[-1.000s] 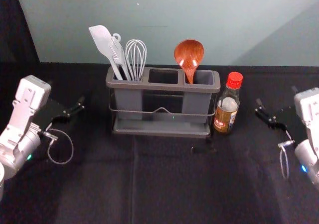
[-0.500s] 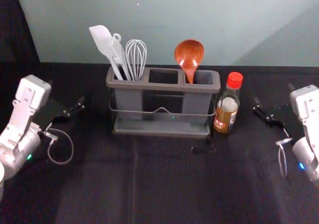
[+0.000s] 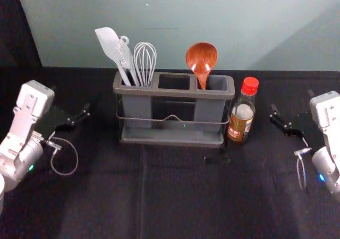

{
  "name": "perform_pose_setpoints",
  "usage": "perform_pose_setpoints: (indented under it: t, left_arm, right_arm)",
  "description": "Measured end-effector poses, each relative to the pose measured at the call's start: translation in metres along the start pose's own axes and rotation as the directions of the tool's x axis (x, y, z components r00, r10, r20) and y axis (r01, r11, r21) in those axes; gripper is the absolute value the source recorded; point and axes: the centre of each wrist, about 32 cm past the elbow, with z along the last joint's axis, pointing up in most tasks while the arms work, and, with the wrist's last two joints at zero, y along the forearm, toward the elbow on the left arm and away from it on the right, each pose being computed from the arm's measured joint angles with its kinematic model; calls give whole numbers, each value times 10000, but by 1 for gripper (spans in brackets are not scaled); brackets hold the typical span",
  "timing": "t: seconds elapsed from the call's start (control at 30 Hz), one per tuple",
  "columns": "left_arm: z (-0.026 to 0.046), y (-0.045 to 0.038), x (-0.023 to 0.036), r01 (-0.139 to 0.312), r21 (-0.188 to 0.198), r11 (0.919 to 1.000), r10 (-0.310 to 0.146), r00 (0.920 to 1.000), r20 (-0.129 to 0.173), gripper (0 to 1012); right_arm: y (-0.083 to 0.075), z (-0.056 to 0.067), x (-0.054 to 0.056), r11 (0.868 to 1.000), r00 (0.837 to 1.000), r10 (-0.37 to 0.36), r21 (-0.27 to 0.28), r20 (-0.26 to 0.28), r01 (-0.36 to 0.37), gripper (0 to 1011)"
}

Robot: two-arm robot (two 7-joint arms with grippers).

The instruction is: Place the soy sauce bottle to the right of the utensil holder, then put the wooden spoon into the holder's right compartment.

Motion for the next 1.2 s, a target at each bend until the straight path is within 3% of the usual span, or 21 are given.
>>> perform_pose_setpoints:
  t: [1.2]
  left_arm:
    - [0,0,0,0,0,10000,0,10000,0,1005]
  right_arm:
    - [-4,0,0,10000,10000,2,16,-14,-2,1000]
